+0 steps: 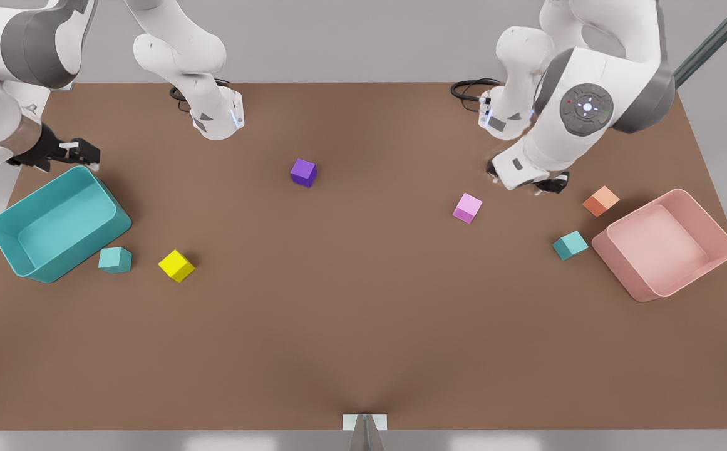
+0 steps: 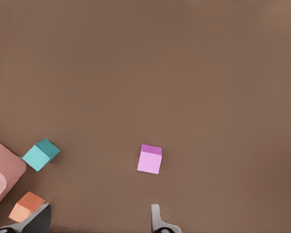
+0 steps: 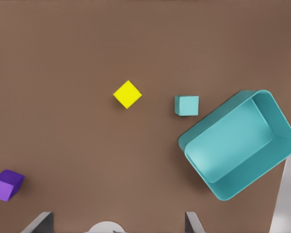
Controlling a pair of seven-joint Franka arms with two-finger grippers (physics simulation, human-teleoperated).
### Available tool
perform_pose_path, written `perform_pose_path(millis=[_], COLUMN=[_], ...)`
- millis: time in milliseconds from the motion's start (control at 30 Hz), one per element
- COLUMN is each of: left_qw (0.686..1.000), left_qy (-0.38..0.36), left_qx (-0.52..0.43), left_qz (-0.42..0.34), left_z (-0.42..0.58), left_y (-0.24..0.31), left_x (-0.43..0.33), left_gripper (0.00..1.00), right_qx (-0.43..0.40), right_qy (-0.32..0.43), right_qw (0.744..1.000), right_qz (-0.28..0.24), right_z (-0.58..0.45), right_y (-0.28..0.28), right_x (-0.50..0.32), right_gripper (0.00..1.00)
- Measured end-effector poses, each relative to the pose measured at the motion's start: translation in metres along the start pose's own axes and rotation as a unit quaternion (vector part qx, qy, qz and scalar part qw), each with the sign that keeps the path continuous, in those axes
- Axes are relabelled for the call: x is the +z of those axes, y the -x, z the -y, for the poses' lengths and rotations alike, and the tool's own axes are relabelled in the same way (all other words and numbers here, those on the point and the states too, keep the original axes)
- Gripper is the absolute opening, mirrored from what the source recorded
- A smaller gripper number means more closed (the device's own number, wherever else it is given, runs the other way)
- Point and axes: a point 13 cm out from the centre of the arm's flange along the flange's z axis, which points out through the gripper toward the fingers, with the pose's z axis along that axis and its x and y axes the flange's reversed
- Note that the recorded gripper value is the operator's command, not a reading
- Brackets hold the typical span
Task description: Stack the two blue cubes on top of each other
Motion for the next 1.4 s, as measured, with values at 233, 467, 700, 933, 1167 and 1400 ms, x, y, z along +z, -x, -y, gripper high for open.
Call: perform_pose_path(millis=[233, 467, 700, 933, 1167, 1400], left_qw=[0.995, 0.997, 0.997, 0.997, 0.997, 0.997], left_qy=[-0.02, -0.016, -0.017, -0.013, -0.015, -0.017], left_qx=[-0.092, -0.069, -0.07, -0.068, -0.07, -0.066], left_qz=[-0.015, -0.03, -0.017, 0.03, 0.007, -0.034], left_z=[-0.1, -0.077, -0.079, -0.079, -0.08, -0.074], left_y=[-0.006, 0.006, 0.021, 0.041, 0.036, 0.018], left_x=[0.014, 0.029, 0.054, 0.045, 0.055, 0.061], left_gripper=[1.0, 1.0, 1.0, 1.0, 1.0, 1.0], right_qx=[-0.024, -0.007, -0.025, -0.056, -0.076, -0.069], right_qy=[-0.007, 0.008, 0.0, -0.018, -0.01, 0.006], right_qw=[0.998, 0.996, 0.999, 0.998, 0.997, 0.998], right_qz=[-0.056, -0.085, -0.028, 0.001, -0.007, -0.003], right_z=[0.006, 0.07, 0.075, 0.103, 0.114, 0.128], right_y=[0.049, 0.125, 0.173, 0.196, 0.185, 0.183], right_x=[0.073, 0.246, 0.326, 0.359, 0.39, 0.405], right_gripper=[1.0, 1.0, 1.0, 1.0, 1.0, 1.0])
